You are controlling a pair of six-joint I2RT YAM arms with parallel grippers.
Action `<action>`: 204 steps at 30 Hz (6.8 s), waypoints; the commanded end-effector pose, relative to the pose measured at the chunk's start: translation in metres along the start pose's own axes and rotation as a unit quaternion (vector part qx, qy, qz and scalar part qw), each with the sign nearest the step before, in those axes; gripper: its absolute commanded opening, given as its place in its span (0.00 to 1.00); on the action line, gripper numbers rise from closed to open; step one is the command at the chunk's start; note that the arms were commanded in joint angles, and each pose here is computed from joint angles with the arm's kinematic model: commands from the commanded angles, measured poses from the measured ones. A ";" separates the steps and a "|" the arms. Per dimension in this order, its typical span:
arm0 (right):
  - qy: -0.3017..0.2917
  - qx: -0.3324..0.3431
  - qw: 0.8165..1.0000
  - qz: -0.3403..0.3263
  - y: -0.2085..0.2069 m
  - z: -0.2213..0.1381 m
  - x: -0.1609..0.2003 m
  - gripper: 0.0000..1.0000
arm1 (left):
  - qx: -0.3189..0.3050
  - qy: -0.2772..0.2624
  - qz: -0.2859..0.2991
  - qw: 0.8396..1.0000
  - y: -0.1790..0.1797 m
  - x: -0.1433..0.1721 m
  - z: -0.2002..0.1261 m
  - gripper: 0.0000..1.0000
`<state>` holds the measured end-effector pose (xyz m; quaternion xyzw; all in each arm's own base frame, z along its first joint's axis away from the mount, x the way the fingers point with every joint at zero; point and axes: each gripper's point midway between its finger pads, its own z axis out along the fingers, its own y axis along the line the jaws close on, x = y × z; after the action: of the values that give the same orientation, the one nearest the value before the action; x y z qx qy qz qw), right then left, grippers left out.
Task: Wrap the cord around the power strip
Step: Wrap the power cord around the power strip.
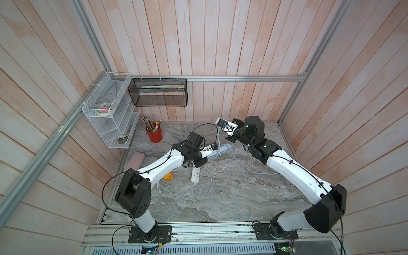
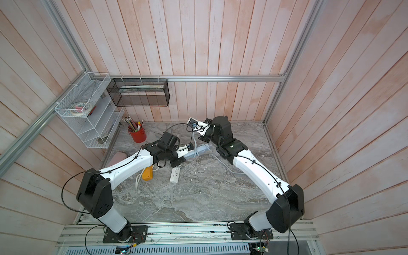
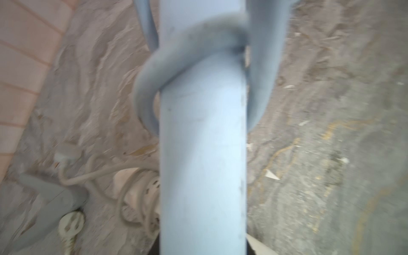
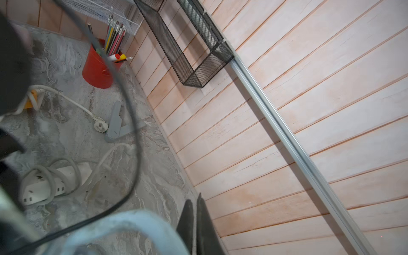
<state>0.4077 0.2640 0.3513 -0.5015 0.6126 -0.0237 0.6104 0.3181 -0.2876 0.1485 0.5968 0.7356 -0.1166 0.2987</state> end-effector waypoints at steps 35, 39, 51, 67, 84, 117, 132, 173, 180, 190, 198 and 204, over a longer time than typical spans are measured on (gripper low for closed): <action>0.120 -0.067 0.901 0.412 0.109 0.068 0.218 0.55 | -0.044 -0.342 -0.136 0.929 0.012 -0.097 -0.145 0.00; 0.149 -0.073 0.899 0.404 0.131 0.083 0.225 0.51 | -0.052 -0.347 -0.145 0.925 0.019 -0.099 -0.149 0.00; 0.156 -0.112 0.891 0.412 0.152 0.073 0.216 0.52 | -0.113 -0.325 -0.210 0.915 0.077 -0.067 -0.162 0.00; 0.174 -0.189 0.855 0.450 0.173 0.058 0.223 0.69 | -0.073 -0.330 -0.215 0.916 0.072 -0.072 -0.155 0.00; 0.167 -0.141 0.901 0.375 0.137 0.121 0.210 0.18 | -0.101 -0.306 -0.244 0.915 0.089 -0.058 -0.155 0.00; -0.166 -0.101 0.972 0.128 -0.024 -0.043 -0.047 0.00 | 0.069 -0.043 0.011 0.997 0.002 -0.025 -0.019 0.00; -0.088 -0.144 0.927 0.334 -0.038 0.057 0.090 0.00 | 0.251 -0.299 0.086 0.917 -0.098 -0.137 -0.130 0.00; -0.030 -0.100 0.992 0.066 0.105 0.015 -0.008 0.00 | -0.180 -0.046 -0.223 0.957 0.173 0.023 -0.035 0.00; -0.015 -0.081 0.992 0.092 0.021 0.045 0.004 0.00 | 0.017 -0.058 -0.083 0.995 0.058 -0.021 -0.007 0.00; 0.038 -0.121 0.980 0.153 -0.019 0.091 0.082 0.00 | 0.208 -0.166 0.011 0.964 -0.050 -0.071 -0.052 0.00; 0.072 -0.054 0.984 0.151 -0.041 0.069 0.089 0.00 | 0.162 -0.078 -0.020 0.983 -0.033 -0.036 -0.022 0.00; 0.071 -0.064 0.960 0.262 -0.053 0.086 0.135 0.00 | 0.230 -0.166 -0.004 0.959 -0.056 -0.067 -0.066 0.00</action>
<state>0.4705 0.2544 0.2516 -0.4674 0.7396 0.1803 0.4495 0.3286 -0.3008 0.1837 0.5471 0.7446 -0.2562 0.2838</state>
